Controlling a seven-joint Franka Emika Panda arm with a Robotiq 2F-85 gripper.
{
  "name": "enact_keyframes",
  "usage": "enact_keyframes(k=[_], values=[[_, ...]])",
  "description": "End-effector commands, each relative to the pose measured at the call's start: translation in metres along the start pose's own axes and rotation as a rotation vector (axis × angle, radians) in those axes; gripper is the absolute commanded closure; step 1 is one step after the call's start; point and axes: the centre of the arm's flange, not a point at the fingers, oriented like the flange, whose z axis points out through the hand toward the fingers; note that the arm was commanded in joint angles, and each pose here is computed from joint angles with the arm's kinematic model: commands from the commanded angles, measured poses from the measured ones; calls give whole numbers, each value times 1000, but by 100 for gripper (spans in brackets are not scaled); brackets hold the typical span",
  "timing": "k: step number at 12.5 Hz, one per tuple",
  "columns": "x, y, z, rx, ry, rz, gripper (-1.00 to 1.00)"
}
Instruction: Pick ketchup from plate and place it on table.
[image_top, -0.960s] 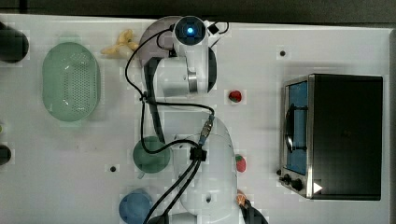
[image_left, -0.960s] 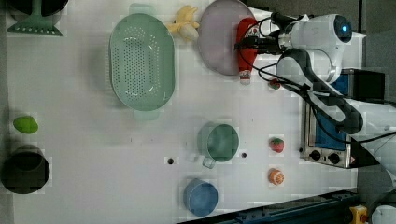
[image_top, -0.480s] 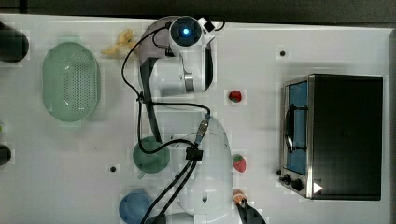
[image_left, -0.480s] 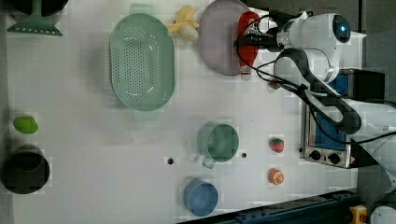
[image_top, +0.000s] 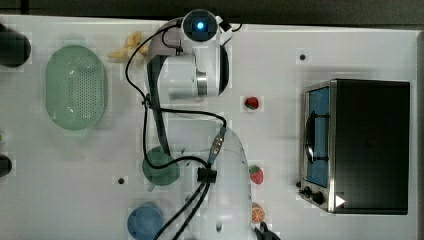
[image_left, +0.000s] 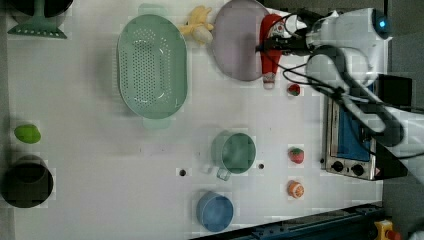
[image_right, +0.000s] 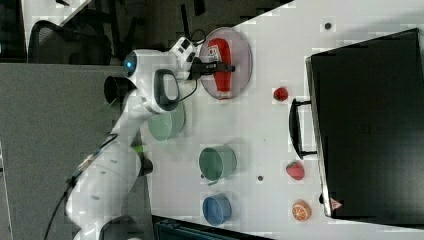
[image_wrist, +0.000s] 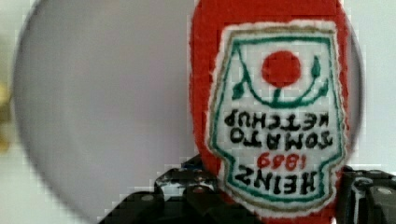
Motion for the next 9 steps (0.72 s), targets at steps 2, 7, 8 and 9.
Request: enact_keyframes(k=[2,7,8,9], values=[[-15,24,-182,-9,48,23,-25],[-89,71,-219,-51,-72,88,-25],[-103,78,-212,-53,-89,101,-25],[-118,85,-206,-52,-100,113,-25]])
